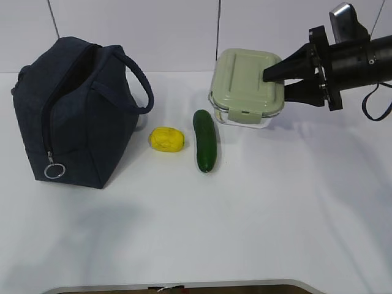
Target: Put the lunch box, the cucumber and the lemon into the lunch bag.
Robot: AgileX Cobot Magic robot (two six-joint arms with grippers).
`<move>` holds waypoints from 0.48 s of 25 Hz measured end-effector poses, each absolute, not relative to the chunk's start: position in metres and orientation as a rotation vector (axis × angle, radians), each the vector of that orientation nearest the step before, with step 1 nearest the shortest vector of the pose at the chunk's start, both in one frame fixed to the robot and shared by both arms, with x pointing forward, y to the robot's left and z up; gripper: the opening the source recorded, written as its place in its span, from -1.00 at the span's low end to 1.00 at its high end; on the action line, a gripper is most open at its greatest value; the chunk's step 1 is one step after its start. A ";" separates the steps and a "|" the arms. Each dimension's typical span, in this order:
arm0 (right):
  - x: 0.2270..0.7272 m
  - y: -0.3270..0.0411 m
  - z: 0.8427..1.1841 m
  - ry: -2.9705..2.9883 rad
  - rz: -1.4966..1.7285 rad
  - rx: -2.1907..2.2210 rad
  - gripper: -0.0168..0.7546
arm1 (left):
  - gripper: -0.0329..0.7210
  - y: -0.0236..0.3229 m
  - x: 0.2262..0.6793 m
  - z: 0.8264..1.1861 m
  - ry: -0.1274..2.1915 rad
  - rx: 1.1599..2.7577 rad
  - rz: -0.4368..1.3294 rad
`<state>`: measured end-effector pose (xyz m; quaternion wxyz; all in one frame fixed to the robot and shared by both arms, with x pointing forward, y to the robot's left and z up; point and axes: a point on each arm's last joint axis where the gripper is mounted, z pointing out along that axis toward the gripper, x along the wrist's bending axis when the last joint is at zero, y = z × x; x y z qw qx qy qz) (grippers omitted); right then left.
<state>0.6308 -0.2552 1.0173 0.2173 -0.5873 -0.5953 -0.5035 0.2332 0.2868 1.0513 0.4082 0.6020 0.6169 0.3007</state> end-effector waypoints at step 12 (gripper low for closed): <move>0.621 -0.246 1.040 -1.621 -1.433 -1.588 0.02 | -0.27 0.278 0.273 1.063 1.642 1.538 0.502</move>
